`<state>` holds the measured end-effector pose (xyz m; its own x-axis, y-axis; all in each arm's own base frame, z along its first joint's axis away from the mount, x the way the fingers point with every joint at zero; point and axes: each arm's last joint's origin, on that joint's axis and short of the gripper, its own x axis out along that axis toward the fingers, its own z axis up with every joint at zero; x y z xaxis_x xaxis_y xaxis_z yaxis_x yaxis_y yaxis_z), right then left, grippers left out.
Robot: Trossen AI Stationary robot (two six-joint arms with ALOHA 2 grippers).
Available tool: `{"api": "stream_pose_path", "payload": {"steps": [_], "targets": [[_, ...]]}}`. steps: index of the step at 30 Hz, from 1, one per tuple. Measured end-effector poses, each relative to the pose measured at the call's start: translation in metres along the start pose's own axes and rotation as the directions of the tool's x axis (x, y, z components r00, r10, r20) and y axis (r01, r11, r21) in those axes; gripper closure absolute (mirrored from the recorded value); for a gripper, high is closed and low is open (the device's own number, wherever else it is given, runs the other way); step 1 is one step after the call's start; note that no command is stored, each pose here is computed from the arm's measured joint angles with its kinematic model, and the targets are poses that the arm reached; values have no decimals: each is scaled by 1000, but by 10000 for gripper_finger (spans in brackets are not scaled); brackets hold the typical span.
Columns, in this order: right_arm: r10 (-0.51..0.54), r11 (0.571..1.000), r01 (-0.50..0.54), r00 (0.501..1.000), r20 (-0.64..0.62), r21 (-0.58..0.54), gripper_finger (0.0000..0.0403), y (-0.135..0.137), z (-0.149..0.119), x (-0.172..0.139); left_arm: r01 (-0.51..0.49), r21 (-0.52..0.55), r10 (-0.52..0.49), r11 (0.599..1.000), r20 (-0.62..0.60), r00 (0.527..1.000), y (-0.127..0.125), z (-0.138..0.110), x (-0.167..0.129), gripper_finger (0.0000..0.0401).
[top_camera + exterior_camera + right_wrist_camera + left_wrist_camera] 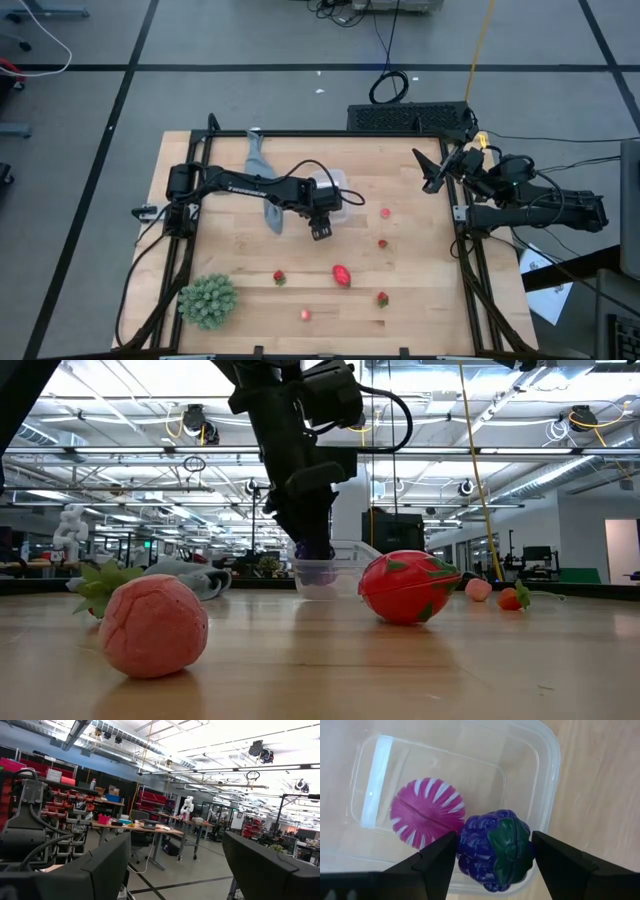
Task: Pick and placing Produce into tupperware
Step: Put the purple grapes into the transparent bin
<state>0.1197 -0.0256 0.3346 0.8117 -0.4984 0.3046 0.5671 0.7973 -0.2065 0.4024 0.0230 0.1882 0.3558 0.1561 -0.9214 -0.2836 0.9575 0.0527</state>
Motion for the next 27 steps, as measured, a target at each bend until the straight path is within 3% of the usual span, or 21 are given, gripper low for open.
{"api": "stream_pose_path", "payload": {"steps": [14,27], "targets": [[6,1000,-6,1000,-17,-8,94,3,-3,3,-67,43,64,997,50,997,2,24,-31,144],[7,1000,-7,1000,-19,-10,94,3,-3,4,-47,2,47,999,3,999,10,15,-19,144]]}}
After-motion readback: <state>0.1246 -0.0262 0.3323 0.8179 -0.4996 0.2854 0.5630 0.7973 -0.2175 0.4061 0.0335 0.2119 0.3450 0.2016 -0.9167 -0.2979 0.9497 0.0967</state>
